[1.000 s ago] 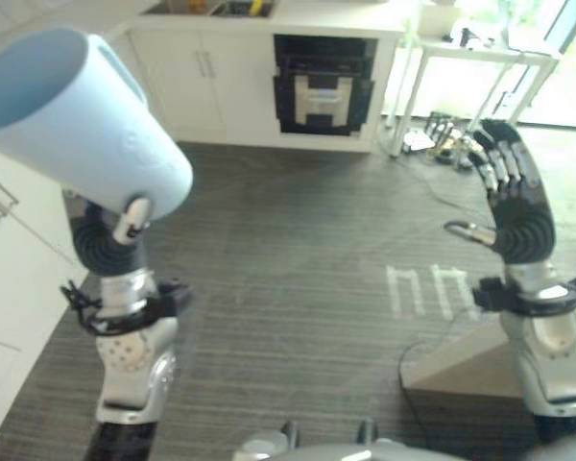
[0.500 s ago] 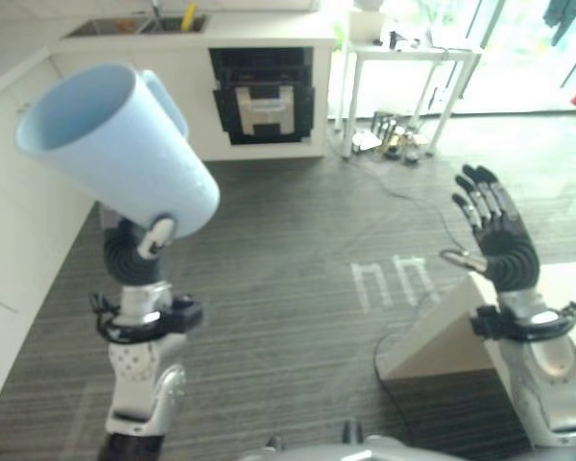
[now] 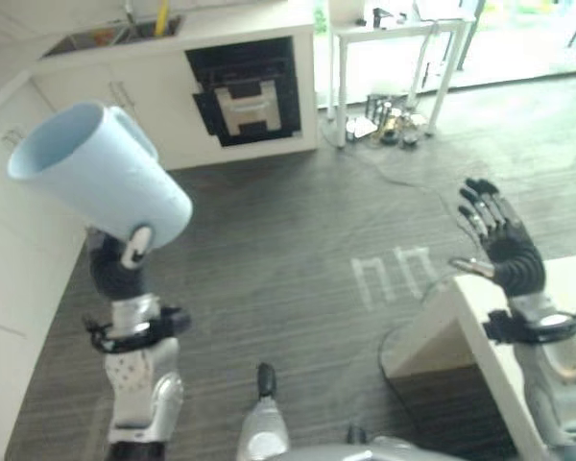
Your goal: Place the dishes in the dishwasher.
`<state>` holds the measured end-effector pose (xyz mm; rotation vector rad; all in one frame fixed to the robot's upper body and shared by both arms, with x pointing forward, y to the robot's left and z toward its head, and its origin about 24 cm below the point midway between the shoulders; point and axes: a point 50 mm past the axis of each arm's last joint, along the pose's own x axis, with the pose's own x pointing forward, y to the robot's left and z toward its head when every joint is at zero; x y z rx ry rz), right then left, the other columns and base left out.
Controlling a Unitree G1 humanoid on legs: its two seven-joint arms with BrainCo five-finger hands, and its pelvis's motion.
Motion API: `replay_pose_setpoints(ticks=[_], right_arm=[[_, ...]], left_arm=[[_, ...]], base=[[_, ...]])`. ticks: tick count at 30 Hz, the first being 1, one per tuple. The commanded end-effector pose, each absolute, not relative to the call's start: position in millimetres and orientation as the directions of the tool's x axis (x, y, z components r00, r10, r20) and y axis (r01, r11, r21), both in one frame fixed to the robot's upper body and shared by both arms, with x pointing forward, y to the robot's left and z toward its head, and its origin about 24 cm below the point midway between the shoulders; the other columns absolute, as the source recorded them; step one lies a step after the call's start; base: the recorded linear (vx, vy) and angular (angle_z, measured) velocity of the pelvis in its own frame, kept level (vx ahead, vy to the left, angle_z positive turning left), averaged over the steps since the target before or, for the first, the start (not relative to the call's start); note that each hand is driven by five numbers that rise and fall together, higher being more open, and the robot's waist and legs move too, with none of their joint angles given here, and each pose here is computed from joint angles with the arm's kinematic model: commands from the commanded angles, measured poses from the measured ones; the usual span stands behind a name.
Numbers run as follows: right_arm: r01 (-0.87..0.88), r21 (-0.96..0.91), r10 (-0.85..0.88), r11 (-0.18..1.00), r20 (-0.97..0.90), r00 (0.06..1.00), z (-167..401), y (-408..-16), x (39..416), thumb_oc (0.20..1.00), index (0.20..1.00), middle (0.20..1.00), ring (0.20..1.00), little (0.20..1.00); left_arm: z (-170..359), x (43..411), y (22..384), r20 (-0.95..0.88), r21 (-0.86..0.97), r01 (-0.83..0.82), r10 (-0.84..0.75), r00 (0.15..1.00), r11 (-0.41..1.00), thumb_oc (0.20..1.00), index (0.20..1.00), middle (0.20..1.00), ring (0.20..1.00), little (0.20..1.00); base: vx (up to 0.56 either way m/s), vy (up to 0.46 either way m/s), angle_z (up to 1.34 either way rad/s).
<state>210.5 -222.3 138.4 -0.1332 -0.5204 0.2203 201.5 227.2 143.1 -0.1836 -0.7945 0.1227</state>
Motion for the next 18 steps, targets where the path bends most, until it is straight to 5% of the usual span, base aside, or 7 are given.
replay_pose_setpoints(ticks=[1, 12, 18], right_arm=[[-0.180, -0.213, 0.274, 0.960, 0.612, 0.742, 170, -212, 202, 1.000, 1.000, 1.000, 1.000, 1.000], [-0.120, -0.180, 0.208, 0.976, 0.630, 0.748, 163, -199, 205, 1.000, 1.000, 1.000, 1.000, 1.000], [-0.181, -0.153, 0.237, 0.971, 0.592, 0.770, 162, -218, 201, 1.000, 1.000, 1.000, 1.000, 1.000]], left_arm=[[175, 189, 227, 0.809, -0.134, 0.035, 0.088, 0.581, 0.990, 0.200, 0.200, 0.200, 0.200, 0.200], [186, 200, 213, 0.802, -0.058, 0.127, -0.030, 0.596, 0.990, 0.200, 0.200, 0.200, 0.200, 0.200], [179, 205, 216, 0.769, -0.068, 0.134, -0.033, 0.639, 0.989, 0.200, 0.200, 0.200, 0.200, 0.200]], base=[[0.23, 0.165, -0.12], [0.27, 0.258, 0.37], [0.46, -0.125, 0.26]])
